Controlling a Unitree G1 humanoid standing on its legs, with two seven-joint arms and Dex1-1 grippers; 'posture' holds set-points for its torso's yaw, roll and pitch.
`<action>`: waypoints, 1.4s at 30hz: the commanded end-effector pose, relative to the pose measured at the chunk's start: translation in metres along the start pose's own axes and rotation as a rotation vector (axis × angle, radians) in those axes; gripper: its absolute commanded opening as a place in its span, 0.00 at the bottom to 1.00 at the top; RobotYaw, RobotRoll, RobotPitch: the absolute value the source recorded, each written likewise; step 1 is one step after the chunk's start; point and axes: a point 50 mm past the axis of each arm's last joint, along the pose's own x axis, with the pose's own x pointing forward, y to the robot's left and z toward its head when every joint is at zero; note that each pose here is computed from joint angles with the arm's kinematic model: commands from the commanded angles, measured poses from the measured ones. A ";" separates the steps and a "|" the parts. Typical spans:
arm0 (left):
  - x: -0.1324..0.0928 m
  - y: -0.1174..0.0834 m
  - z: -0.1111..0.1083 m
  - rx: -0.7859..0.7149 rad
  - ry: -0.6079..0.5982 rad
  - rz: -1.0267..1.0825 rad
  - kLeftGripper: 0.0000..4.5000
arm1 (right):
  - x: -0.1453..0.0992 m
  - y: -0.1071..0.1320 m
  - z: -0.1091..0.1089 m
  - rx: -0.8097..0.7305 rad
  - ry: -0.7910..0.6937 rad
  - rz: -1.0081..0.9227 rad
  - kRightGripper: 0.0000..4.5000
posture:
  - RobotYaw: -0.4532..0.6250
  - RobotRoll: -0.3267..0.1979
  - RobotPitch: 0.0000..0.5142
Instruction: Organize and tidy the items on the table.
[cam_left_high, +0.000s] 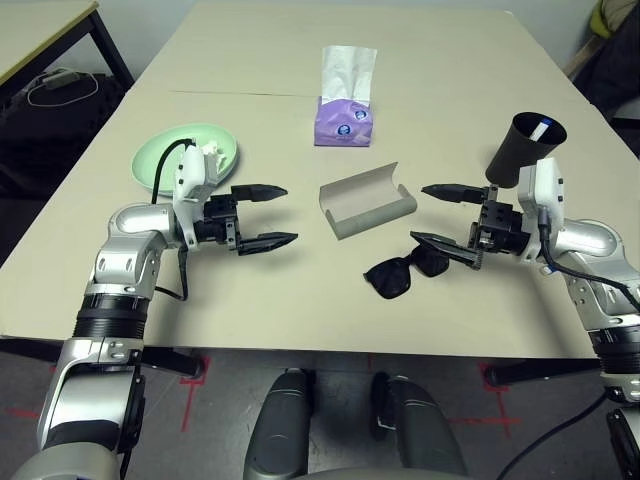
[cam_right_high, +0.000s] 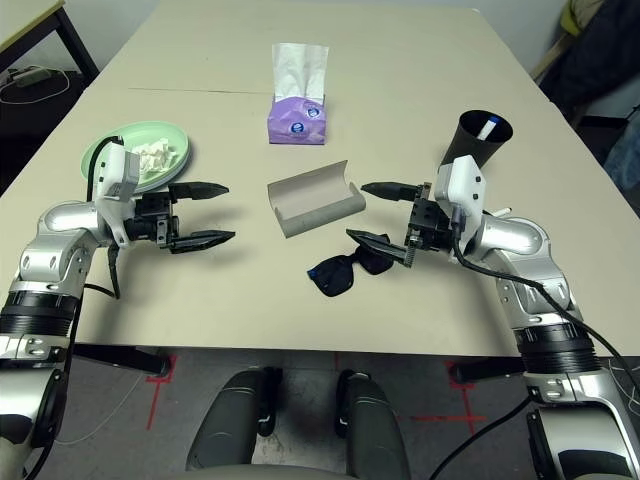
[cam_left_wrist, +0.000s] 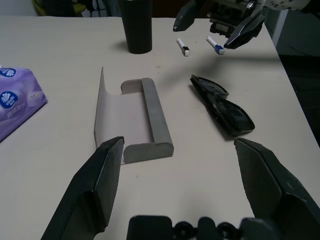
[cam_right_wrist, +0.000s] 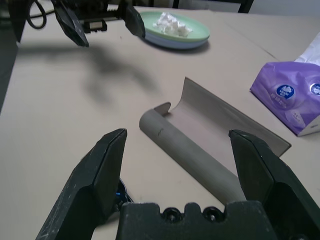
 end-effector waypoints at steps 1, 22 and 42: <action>0.007 -0.010 -0.005 0.019 0.006 -0.069 0.99 | 0.003 0.002 0.004 -0.048 0.064 0.068 1.00 | 0.50 0.62 0.34; 0.027 -0.022 -0.010 0.046 -0.028 -0.105 0.99 | 0.025 0.011 0.036 -0.331 0.520 0.318 1.00 | 0.54 0.62 0.34; 0.031 -0.024 -0.011 0.040 -0.033 -0.088 0.99 | 0.052 0.022 0.049 -0.610 0.843 0.490 1.00 | 0.57 0.62 0.33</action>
